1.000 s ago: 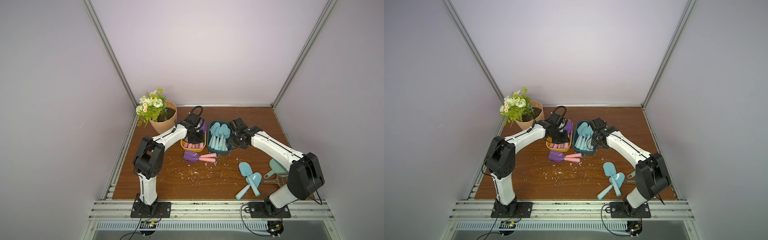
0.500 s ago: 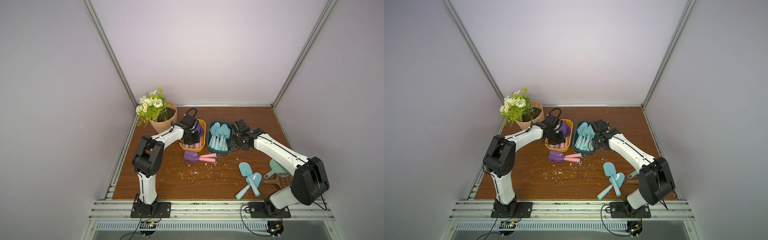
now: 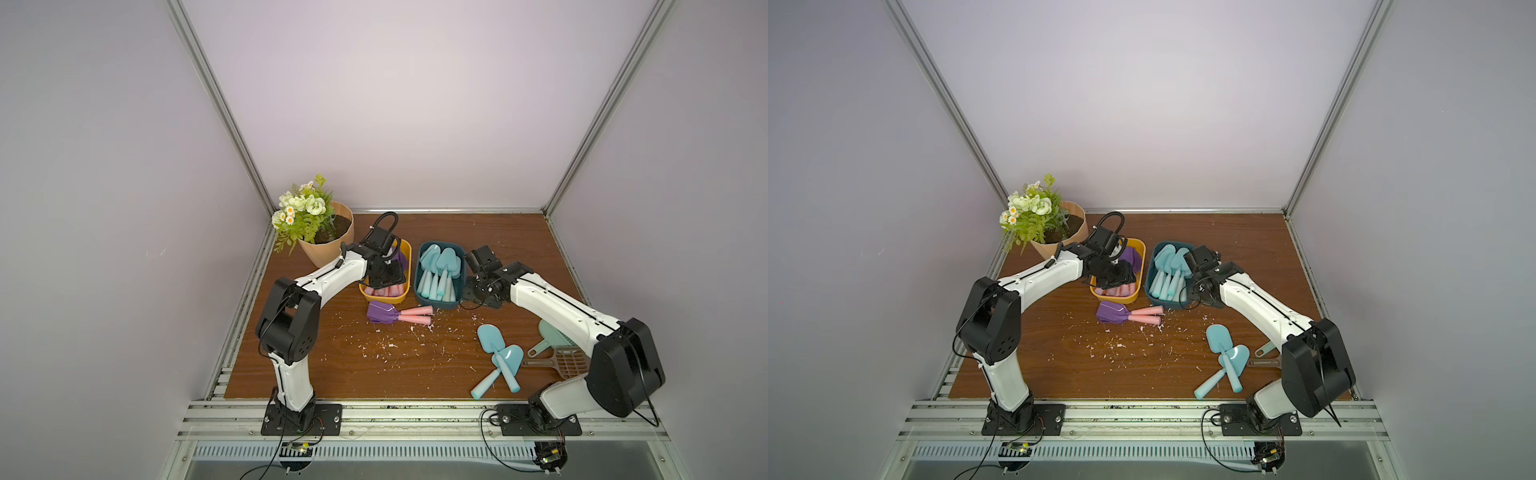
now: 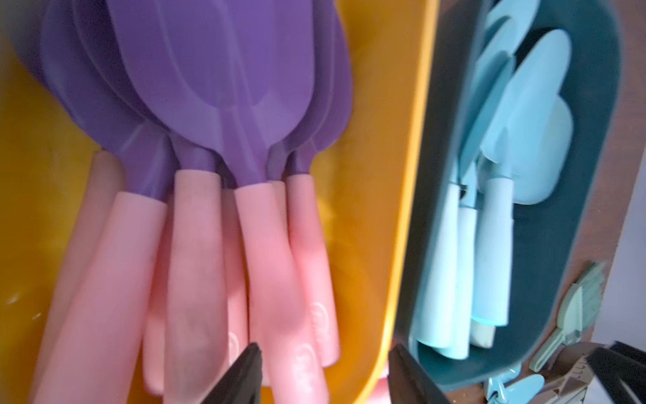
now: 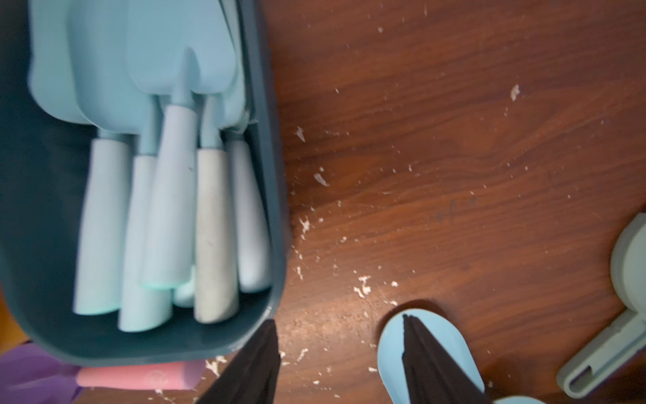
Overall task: Sort the small shovels by color and place them into the storage box
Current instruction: Place the shovel in the storage box, then pick up the shovel from the center of the board.
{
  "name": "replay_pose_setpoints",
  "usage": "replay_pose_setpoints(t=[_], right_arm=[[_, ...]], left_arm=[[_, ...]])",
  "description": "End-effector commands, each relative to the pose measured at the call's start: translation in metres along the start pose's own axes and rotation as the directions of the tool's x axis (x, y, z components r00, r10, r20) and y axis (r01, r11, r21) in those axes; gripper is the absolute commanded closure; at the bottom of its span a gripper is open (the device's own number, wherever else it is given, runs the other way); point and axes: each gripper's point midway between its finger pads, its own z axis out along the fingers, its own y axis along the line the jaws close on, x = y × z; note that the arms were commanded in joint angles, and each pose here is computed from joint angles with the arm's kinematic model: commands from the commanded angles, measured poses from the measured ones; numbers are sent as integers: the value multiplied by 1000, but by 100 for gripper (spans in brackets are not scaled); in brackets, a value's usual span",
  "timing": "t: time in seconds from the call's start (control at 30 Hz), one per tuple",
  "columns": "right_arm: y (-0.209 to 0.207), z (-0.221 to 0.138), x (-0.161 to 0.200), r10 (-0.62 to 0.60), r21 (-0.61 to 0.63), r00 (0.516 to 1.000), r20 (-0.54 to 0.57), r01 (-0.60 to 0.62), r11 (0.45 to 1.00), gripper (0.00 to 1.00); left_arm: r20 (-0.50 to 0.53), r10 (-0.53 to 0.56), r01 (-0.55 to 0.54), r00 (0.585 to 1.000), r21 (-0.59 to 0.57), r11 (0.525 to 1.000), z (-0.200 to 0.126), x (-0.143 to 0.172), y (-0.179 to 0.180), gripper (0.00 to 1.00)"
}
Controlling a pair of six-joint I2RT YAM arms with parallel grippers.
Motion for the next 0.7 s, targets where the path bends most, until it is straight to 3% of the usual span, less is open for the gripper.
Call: replay_pose_setpoints(t=[0.0, 0.2, 0.3, 0.67], right_arm=[[-25, -10, 34, 34, 20, 996, -82, -33, 999, 39], [-68, -15, 106, 143, 66, 964, -223, -132, 989, 40], [-87, -17, 125, 198, 88, 956, -215, -183, 979, 41], [-87, -2, 172, 229, 39, 913, -339, -229, 973, 43]], left_arm=[[87, 47, -47, 995, 0, 999, -28, -16, -20, 39], [137, 68, -71, 988, 21, 997, -38, -35, -35, 39], [122, 67, -71, 990, 29, 997, -31, -36, -37, 39], [85, 65, -68, 994, 35, 997, -16, -34, -37, 39]])
